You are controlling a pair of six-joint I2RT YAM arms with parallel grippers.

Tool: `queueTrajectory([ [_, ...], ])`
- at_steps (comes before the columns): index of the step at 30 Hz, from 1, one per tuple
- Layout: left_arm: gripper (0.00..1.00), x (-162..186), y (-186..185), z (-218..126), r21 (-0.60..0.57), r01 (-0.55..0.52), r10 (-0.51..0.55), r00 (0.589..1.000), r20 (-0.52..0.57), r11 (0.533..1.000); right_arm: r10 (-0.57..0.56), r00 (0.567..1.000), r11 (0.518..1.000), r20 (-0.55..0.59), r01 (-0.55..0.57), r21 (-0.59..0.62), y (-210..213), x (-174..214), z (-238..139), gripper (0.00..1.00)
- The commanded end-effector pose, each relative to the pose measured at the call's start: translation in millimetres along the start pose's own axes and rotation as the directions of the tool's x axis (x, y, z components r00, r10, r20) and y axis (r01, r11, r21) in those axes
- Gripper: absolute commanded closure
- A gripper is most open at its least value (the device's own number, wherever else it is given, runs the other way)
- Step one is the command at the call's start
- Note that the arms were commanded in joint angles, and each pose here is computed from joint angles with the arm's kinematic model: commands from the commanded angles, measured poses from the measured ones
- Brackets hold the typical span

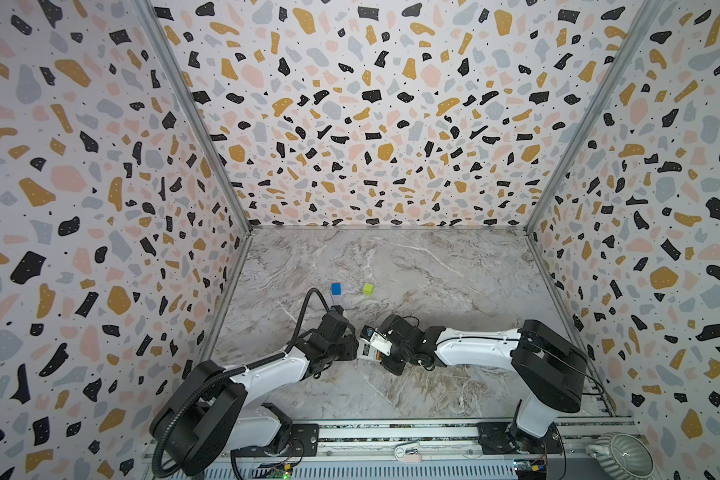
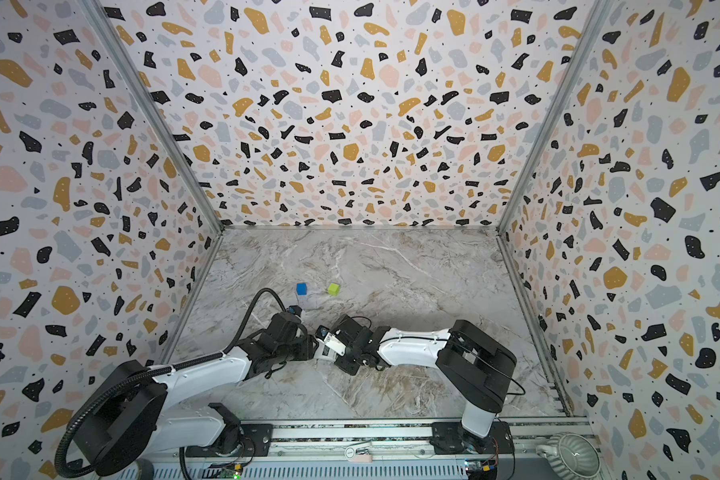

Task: Load the batteries into the remote control
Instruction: 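Press both orange batteries down into the compartment with the right gripper fingertips, then lift the right gripper off the remote and move it over the white cover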

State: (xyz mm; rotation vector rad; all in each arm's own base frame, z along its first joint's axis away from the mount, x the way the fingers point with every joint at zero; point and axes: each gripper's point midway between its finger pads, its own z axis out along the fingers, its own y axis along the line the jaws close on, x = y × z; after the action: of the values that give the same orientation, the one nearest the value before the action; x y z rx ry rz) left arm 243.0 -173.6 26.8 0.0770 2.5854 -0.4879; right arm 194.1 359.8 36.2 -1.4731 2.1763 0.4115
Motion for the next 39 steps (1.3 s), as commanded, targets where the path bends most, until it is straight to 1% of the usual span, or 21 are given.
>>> queueTrajectory([
  [1, 0.46, 24, 11, 5, -0.028, -0.023, 0.021, 0.996, -0.082, 0.999, 0.010, 0.996, 1.000, -0.086, -0.008, 0.016, -2, 20, 13, 0.97],
  [7, 0.46, 24, 11, 5, -0.027, -0.023, 0.021, 0.996, -0.082, 0.999, 0.022, 0.988, 0.998, -0.154, -0.013, 0.063, -9, 36, 22, 0.97],
  [9, 0.46, 24, 11, 5, -0.027, -0.024, 0.022, 0.996, -0.081, 0.999, 0.023, 0.987, 0.997, -0.160, -0.012, 0.071, -10, 37, 21, 0.97],
  [12, 0.46, 23, 11, 4, -0.026, -0.023, 0.021, 0.997, -0.080, 0.999, 0.018, 0.991, 0.998, -0.132, -0.009, 0.069, -8, 28, 13, 0.96],
  [18, 0.46, 22, 10, 4, -0.024, -0.026, 0.024, 0.997, -0.075, 0.999, 0.045, 0.999, 0.998, 0.014, -0.046, 0.052, -4, -9, -28, 0.81],
  [20, 0.46, 21, 9, 4, -0.021, -0.029, 0.027, 0.997, -0.070, 0.999, 0.060, 0.997, 0.997, 0.045, -0.063, 0.048, -4, -15, -39, 0.76],
  [22, 0.46, 19, 8, 4, -0.016, -0.030, 0.029, 0.998, -0.063, 0.999, 0.086, 0.995, 0.995, 0.052, -0.088, 0.050, -7, -14, -47, 0.72],
  [26, 0.46, 14, 5, 1, 0.001, -0.031, 0.031, 0.999, -0.034, 1.000, 0.157, 0.988, 0.983, 0.016, -0.158, 0.096, -29, 5, -57, 0.62],
  [29, 0.46, 11, 3, 0, 0.013, -0.035, 0.035, 0.999, -0.018, 0.999, 0.216, 0.976, 0.968, -0.013, -0.212, 0.137, -52, 23, -64, 0.53],
  [31, 0.46, 10, 0, 0, 0.026, -0.038, 0.038, 0.999, -0.006, 0.999, 0.260, 0.965, 0.954, -0.029, -0.252, 0.162, -69, 36, -68, 0.44],
  [34, 0.46, 6, -4, -2, 0.048, -0.042, 0.041, 0.999, 0.015, 0.998, 0.298, 0.953, 0.939, -0.055, -0.282, 0.196, -86, 50, -71, 0.30],
  [37, 0.45, 4, -7, -2, 0.067, -0.048, 0.046, 0.999, 0.028, 0.997, 0.337, 0.938, 0.926, -0.076, -0.316, 0.206, -97, 63, -68, 0.20],
  [39, 0.45, 2, -9, -3, 0.071, -0.054, 0.052, 0.998, 0.034, 0.996, 0.350, 0.931, 0.922, -0.101, -0.323, 0.215, -100, 71, -65, 0.16],
])
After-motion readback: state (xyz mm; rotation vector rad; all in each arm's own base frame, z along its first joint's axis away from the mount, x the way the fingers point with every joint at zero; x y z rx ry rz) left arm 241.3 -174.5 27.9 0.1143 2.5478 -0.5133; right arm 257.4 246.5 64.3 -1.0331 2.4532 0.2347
